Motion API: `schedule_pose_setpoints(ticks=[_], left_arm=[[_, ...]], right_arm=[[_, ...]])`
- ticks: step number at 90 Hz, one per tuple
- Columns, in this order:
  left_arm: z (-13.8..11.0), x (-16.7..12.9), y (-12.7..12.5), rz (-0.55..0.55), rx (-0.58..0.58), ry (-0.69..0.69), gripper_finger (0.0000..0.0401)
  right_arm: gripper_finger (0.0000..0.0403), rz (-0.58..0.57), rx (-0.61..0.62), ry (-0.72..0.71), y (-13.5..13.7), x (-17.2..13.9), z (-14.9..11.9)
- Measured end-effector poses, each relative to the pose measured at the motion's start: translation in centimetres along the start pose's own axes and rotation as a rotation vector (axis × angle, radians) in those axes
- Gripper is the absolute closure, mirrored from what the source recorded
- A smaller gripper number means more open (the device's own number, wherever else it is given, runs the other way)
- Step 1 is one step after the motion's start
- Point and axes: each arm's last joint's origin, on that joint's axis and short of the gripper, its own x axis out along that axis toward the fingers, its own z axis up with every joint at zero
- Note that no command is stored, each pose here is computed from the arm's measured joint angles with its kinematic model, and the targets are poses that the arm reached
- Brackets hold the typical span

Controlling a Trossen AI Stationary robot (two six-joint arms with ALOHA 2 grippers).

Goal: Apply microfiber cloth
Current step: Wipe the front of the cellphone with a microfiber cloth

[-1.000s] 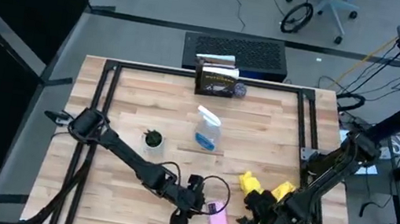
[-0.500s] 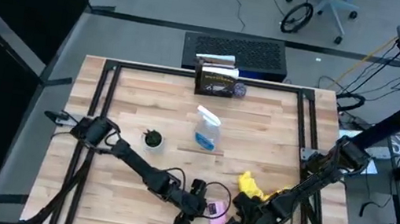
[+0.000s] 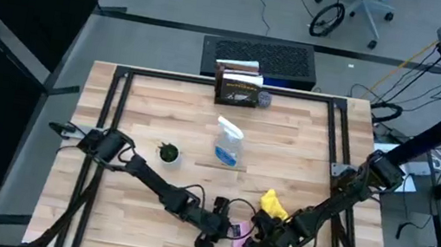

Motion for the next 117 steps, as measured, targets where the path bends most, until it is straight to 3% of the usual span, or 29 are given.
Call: schedule_pose_setpoints(ticks=[16,25,64,117], left_arm=[[0.0,0.0,0.2,-0.002,0.003,0.002,0.0247],[0.0,0.1,0.4,-0.004,0.021,0.005,0.0247],[0.2,0.2,0.5,-0.011,0.013,-0.022,0.0247],[0.1,0.3,0.7,0.030,0.032,-0.030,0.0247]], right_arm=[[0.0110,0.090,-0.039,-0.005,1.0,-2.1,0.2],[0.0110,0.106,-0.038,-0.077,1.2,-2.9,-0.2],[0.0110,-0.004,0.081,-0.080,-0.4,0.2,-1.9],[0.0110,0.066,0.133,-0.105,0.3,0.8,-0.4]])
